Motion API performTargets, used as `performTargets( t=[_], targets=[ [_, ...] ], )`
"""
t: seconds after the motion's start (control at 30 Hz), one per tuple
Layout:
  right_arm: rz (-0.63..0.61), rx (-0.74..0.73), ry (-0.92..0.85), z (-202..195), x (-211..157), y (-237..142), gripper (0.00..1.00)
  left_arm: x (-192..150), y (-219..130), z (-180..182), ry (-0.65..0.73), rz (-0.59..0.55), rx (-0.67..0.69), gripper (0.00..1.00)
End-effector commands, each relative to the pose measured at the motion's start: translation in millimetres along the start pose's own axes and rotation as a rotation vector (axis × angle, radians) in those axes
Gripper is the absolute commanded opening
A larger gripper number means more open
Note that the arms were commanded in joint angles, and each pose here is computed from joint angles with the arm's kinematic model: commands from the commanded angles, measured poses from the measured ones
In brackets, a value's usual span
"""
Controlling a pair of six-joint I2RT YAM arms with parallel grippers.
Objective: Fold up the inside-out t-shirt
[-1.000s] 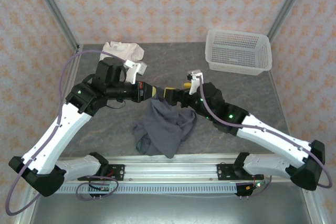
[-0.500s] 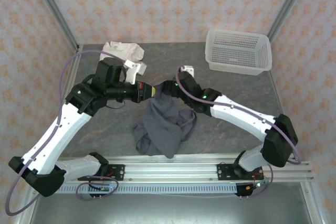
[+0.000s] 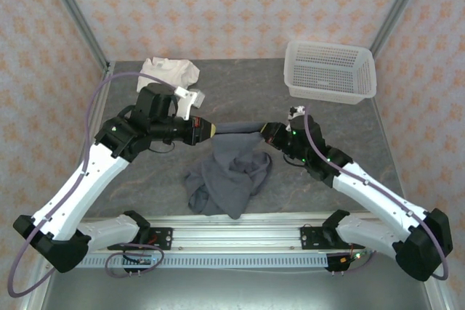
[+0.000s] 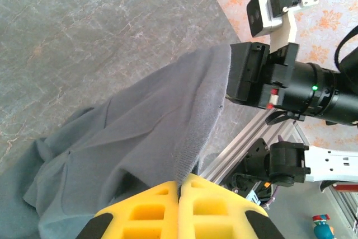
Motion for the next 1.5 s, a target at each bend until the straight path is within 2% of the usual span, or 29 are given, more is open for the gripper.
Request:
performTargets(
  t=[0.0, 0.13, 0.17, 0.23, 0.27, 0.33, 0.4, 0.47, 0.5, 0.53, 0.57, 0.6, 0.63, 0.67, 0.7, 0.73, 0.77, 0.83, 0.9, 0.93, 1.0, 1.07, 1.13, 1.17, 1.2, 1.27, 1.3, 1.37, 1.47],
  targets=[
    [0.026, 0.316, 0.004, 49, 9, -5, 0.00, -1, 16, 6, -0.042, 0.016, -0.022, 0.00],
    [0.033, 0.443, 0.002, 72, 14, -11, 0.00, -5, 29, 24, -0.093, 0.026, 0.070, 0.00],
    [0.033, 0.428, 0.001, 72, 15, -12, 0.00, -5, 30, 29, -0.101, 0.022, 0.104, 0.00],
    [0.020, 0.366, -0.011, 64, 15, -14, 0.08, -2, 29, 29, -0.105, 0.000, 0.113, 0.00],
    [-0.004, 0.313, -0.020, 56, 16, -16, 0.08, 1, 27, 27, -0.106, -0.024, 0.104, 0.00],
    [-0.092, 0.098, -0.011, 20, 19, -20, 0.00, 10, 24, 15, -0.094, -0.076, 0.032, 0.00],
    [-0.240, -0.167, 0.050, -30, 24, -37, 0.00, 25, 29, -11, -0.101, -0.127, -0.154, 0.00],
    [-0.418, -0.441, 0.170, -88, 23, -66, 0.00, 30, 47, -51, -0.065, -0.137, -0.324, 0.00],
    [-0.525, -0.561, 0.259, -116, 21, -87, 0.00, 25, 61, -75, -0.013, -0.122, -0.359, 0.00],
    [-0.594, -0.604, 0.293, -133, 21, -100, 0.00, 20, 75, -98, 0.048, -0.101, -0.366, 0.00],
    [-0.641, -0.618, 0.287, -145, 24, -108, 0.00, 14, 89, -123, 0.120, -0.068, -0.367, 0.05],
    [-0.665, -0.659, 0.310, -158, 24, -117, 0.00, 7, 104, -139, 0.182, -0.035, -0.343, 0.30],
    [-0.665, -0.720, 0.352, -169, 22, -125, 0.14, 8, 112, -146, 0.194, -0.029, -0.318, 0.48],
    [-0.648, -0.803, 0.396, -178, 20, -136, 0.38, 12, 116, -146, 0.178, -0.047, -0.298, 0.62],
    [-0.624, -0.891, 0.430, -182, 17, -146, 0.56, 18, 113, -137, 0.150, -0.087, -0.265, 0.71],
    [-0.605, -0.942, 0.432, -178, 20, -155, 0.67, 25, 103, -123, 0.129, -0.130, -0.218, 0.76],
    [-0.591, -0.956, 0.401, -171, 26, -159, 0.73, 31, 91, -107, 0.118, -0.164, -0.170, 0.78],
    [-0.534, -0.840, 0.270, -141, 45, -155, 0.76, 38, 52, -70, 0.102, -0.239, -0.020, 0.84],
    [-0.442, -0.581, 0.106, -100, 65, -133, 0.71, 35, 17, -31, 0.074, -0.265, 0.164, 0.91],
    [-0.389, -0.499, 0.069, -84, 70, -122, 0.71, 31, 1, -11, 0.047, -0.261, 0.258, 0.93],
    [-0.221, -0.386, -0.031, -53, 73, -93, 0.71, 17, -21, 27, -0.026, -0.217, 0.423, 0.95],
    [-0.073, -0.432, -0.192, -28, 61, -67, 0.73, -1, -33, 61, -0.134, -0.157, 0.545, 0.99],
    [0.078, -0.453, -0.426, -1, 35, -39, 0.76, -21, -35, 89, -0.277, -0.101, 0.563, 1.00],
    [0.191, -0.385, -0.520, 15, 13, -23, 0.76, -31, -35, 101, -0.361, -0.087, 0.543, 1.00],
    [0.315, -0.317, -0.580, 25, -13, -4, 0.77, -38, -36, 111, -0.450, -0.101, 0.513, 1.00],
    [0.486, -0.217, -0.705, 41, -59, 19, 0.84, -44, -47, 126, -0.562, -0.182, 0.487, 1.00],
    [0.542, -0.202, -0.804, 46, -82, 29, 0.87, -46, -57, 131, -0.596, -0.234, 0.494, 1.00],
    [0.619, -0.197, -0.935, 49, -111, 45, 0.90, -42, -72, 133, -0.587, -0.257, 0.588, 1.00],
    [0.732, -0.213, -1.024, 46, -144, 73, 0.92, -37, -83, 132, -0.576, -0.303, 0.640, 1.00]
  ],
)
Point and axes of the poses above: each hand's point on the last joint's axis, 136 mm out from that joint toward the fingers, its own y axis out along the fingers, its own z axis along the line the jaws close on, x = y × z, the point moved 6 cm from there along -y, back along the fingers, and after that the axes turned 1 degree about -y, right-handed, at the moved point
